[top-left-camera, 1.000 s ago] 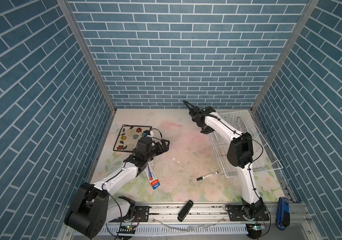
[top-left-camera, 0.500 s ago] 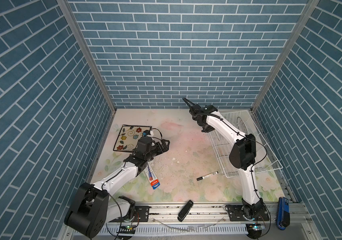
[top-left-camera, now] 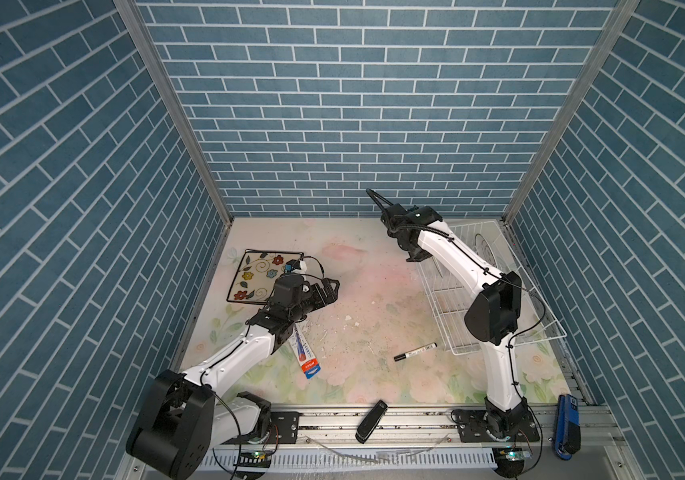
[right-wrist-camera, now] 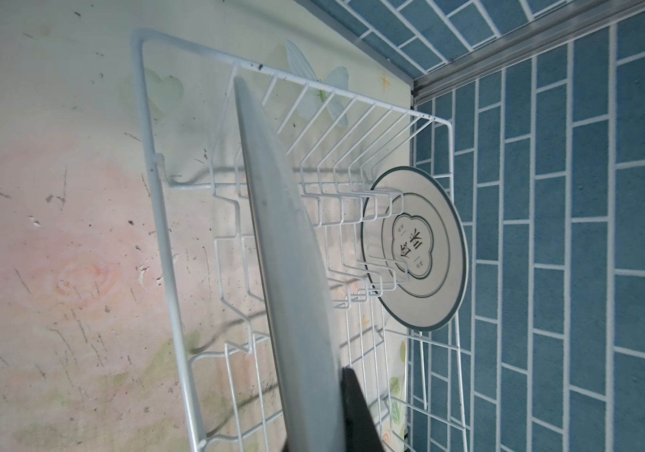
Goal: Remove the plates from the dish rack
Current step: 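Lift the white plate up out of the rack with the right gripper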
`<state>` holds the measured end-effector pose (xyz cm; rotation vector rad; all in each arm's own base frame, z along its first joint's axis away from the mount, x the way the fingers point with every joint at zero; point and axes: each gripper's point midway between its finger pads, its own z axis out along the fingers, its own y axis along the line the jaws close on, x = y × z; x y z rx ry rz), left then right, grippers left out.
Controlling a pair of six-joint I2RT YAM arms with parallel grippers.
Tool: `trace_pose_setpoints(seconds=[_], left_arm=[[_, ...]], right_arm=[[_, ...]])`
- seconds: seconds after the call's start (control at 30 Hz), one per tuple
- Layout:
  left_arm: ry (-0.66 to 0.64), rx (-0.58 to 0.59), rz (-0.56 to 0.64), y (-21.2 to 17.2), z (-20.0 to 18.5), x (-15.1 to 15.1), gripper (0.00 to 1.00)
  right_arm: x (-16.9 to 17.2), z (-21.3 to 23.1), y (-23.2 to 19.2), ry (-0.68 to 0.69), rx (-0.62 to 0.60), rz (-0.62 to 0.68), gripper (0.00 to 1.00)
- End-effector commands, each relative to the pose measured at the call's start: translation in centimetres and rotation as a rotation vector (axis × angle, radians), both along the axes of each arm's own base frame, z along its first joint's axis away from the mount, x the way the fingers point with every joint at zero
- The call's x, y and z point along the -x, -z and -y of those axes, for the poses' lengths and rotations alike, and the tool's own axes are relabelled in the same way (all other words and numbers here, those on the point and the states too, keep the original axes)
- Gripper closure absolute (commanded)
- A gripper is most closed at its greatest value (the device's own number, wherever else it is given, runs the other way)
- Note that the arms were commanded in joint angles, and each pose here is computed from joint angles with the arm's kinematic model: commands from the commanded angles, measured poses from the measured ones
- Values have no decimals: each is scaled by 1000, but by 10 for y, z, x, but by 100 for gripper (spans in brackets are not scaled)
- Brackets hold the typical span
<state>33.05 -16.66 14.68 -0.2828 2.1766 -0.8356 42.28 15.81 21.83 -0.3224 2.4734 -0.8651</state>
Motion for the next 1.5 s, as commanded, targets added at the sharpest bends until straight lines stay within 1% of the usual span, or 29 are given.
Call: trace_pose_setpoints(seconds=[0.0,0.27,0.37,0.5,0.57,0.67,0.8,1.0,1.13,1.33,1.47], left_arm=[[2,3,30,-14,1,0,0],[2,8,46,-21,0,2,0],[2,5,56,-23,-1,3,0],[-3,-5,60,-22,-4,6,0],[-5,-10,64,-22,-5,6,0],[-3,-11,68,-23,-5,7,0],[0,-14,72,-26,-5,8,0],[0,-16,80,-30,-7,9,0],[12,-19,91,-33,-5,9,0],[2,-50,119,-39,-10,9,0],[6,-64,122,-39,-10,9,0]], right_arm=[[7,9,-54,-2,-3,122,100],[19,9,-85,-20,-31,196,100],[27,8,-97,-26,-76,220,100],[39,8,-111,-52,-169,250,100],[47,8,-117,-70,-236,269,100],[58,1,-125,-112,-386,305,100],[73,-10,-130,-160,-618,335,100],[82,-22,-123,-184,-894,336,100],[80,-40,-110,-200,-1073,299,100],[74,-73,-87,-203,-1242,208,100],[67,-92,-60,-187,-1313,149,100]])
